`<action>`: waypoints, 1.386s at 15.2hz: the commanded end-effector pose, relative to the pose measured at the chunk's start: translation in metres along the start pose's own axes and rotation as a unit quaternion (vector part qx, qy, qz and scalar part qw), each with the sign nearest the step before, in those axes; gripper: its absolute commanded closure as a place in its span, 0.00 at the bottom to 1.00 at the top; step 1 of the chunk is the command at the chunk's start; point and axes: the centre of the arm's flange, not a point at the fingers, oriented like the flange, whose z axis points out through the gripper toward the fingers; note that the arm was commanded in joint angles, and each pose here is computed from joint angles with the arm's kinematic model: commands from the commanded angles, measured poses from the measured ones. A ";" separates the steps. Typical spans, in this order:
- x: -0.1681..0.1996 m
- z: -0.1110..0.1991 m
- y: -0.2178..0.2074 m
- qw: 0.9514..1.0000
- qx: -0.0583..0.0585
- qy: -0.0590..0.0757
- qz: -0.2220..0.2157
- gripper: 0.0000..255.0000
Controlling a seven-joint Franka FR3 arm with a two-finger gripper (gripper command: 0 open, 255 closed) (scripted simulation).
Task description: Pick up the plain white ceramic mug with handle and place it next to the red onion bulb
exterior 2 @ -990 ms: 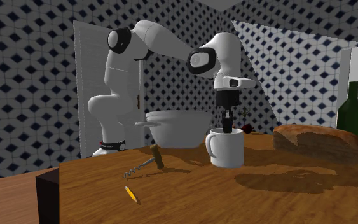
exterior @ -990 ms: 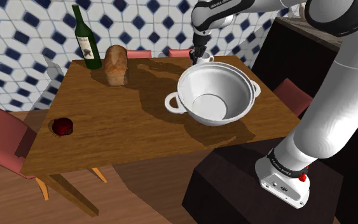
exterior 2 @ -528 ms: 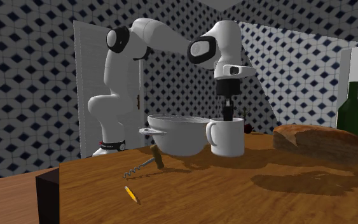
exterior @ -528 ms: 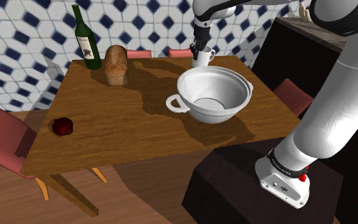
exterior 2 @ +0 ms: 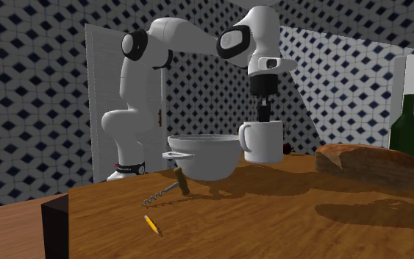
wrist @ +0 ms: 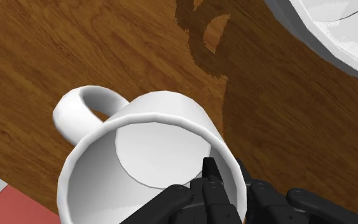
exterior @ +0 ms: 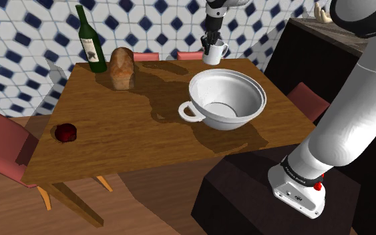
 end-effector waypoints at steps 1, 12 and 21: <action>-0.001 -0.010 0.000 1.000 0.000 0.000 0.000 1.00; 0.009 -0.041 -0.065 1.000 0.000 0.000 0.000 1.00; 0.023 -0.042 -0.183 1.000 0.000 0.000 0.000 1.00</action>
